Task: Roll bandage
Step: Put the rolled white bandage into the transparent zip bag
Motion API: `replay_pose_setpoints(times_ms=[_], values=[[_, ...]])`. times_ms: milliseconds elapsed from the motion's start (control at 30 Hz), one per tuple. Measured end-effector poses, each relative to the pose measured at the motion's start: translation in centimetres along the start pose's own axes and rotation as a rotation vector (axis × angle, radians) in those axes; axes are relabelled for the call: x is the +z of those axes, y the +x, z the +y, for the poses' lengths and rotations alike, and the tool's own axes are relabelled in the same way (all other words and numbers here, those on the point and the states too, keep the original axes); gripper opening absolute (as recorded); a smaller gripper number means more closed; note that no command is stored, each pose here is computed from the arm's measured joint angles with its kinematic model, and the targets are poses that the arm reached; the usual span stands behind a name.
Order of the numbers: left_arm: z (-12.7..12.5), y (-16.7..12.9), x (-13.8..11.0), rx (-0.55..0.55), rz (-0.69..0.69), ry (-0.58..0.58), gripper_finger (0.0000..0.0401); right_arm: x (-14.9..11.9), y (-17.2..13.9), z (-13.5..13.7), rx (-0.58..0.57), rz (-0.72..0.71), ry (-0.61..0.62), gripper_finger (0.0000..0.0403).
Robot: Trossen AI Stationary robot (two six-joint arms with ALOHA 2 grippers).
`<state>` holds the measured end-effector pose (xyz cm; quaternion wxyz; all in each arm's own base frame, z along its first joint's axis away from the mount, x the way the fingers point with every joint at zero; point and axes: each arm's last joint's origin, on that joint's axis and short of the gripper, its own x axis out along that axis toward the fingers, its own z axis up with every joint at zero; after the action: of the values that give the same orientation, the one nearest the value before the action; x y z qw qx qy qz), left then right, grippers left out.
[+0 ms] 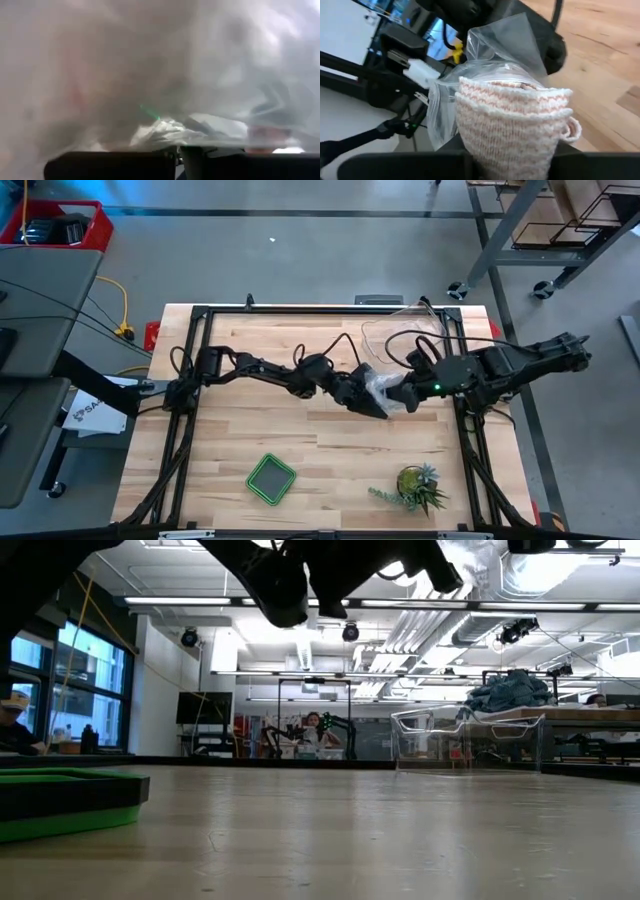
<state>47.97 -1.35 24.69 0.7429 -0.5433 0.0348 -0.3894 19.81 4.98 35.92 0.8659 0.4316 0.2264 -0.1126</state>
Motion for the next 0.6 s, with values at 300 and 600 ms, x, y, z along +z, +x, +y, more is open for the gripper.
replay_pose_setpoints(times_ms=[300, 600], values=[[2.6, -2.4, -0.7, 0.138, -0.01, -0.063, 0.0008, -0.5, -0.1, -1.0, -0.112, 0.032, -0.023, 0.006], [3.1, -3.4, -0.3, 0.16, -0.1, -0.095, 0.0008, -0.6, -0.1, -1.4, -0.159, 0.032, -0.027, 0.006]])
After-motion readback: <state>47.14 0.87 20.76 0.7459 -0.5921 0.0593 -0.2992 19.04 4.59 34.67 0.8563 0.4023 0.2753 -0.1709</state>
